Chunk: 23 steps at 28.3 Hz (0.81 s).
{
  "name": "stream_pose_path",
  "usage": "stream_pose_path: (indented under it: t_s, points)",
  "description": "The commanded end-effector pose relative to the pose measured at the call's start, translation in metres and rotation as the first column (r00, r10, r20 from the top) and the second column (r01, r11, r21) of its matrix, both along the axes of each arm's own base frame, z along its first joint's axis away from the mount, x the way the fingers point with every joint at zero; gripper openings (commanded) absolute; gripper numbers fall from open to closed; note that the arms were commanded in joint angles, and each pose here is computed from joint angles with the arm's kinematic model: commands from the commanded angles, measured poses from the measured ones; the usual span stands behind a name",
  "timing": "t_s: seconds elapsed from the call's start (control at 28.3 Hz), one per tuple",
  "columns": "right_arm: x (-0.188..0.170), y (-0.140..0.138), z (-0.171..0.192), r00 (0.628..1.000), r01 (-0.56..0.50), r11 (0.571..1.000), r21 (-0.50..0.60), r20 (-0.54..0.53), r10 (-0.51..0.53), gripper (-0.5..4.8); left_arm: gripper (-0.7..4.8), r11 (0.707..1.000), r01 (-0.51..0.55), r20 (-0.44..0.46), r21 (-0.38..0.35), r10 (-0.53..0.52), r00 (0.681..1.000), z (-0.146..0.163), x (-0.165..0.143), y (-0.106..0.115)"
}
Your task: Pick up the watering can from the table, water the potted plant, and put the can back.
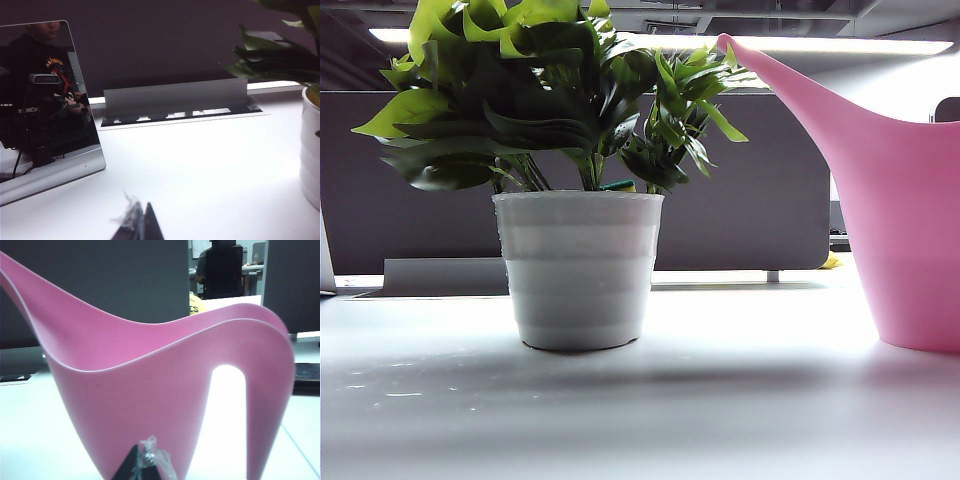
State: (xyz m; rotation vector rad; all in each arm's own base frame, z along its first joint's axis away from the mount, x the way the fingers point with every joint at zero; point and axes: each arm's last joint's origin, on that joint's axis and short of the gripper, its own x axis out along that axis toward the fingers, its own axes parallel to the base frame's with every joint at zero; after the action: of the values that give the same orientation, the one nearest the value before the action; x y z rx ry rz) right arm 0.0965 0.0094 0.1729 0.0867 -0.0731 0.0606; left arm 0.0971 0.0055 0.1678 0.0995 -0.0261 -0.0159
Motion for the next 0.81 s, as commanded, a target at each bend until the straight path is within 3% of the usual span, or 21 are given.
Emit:
stream_pose_path:
  t_s: [0.04,0.81]
  points:
    - [0.0003,-0.0008,0.0000,1.000,0.002,1.000,-0.004,0.012,-0.002,-0.08,-0.05,1.000,0.003,0.010,0.001,-0.003,1.000,0.0013,0.0000,0.0000]
    - [0.0006,-0.0046,-0.0001,0.999,0.042,0.999,-0.028,0.014,-0.041,-0.08,-0.05,1.000,0.003,0.010,0.001,-0.003,1.000,0.0013,0.0000,0.0000]
